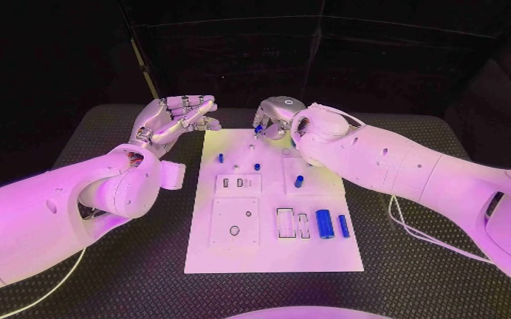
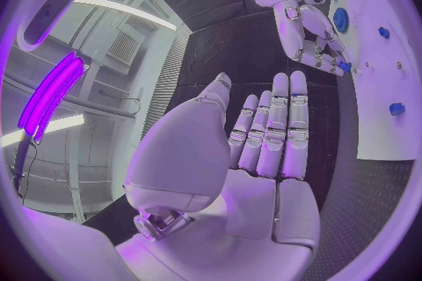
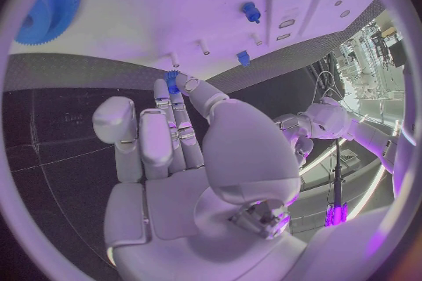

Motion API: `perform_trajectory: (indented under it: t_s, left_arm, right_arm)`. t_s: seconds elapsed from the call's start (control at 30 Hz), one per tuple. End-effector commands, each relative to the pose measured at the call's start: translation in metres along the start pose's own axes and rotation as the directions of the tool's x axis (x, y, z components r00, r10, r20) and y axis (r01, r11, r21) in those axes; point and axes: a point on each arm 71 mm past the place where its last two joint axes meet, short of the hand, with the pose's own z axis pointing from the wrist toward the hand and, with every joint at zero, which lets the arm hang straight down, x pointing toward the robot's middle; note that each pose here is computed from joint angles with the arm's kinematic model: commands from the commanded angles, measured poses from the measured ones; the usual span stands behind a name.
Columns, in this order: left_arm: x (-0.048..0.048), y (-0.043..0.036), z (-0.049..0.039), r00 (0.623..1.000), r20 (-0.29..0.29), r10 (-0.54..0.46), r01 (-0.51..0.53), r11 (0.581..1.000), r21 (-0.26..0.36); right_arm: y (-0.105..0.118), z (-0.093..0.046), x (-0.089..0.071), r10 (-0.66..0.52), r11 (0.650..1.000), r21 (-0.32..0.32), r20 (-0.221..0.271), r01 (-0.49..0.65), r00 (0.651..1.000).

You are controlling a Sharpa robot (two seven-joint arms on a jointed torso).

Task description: Assemble the parts on the task board

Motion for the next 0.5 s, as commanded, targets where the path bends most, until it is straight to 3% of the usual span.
perform_trajectory:
  t_s: [0.03,0.5]
  left_arm:
    - [0.0021,-0.0017,0.0005,1.0,-0.014,-0.003,0.004,1.0,0.008]
    - [0.0028,-0.0017,0.0009,1.0,-0.016,-0.004,0.004,1.0,0.008]
  right_arm:
    - [0.0008,0.0017,0.0012,-0.004,1.0,-0.008,-0.032,0.003,0.999]
    - [0.0013,0.0066,0.0061,-0.005,1.0,0.001,-0.06,0.005,0.998]
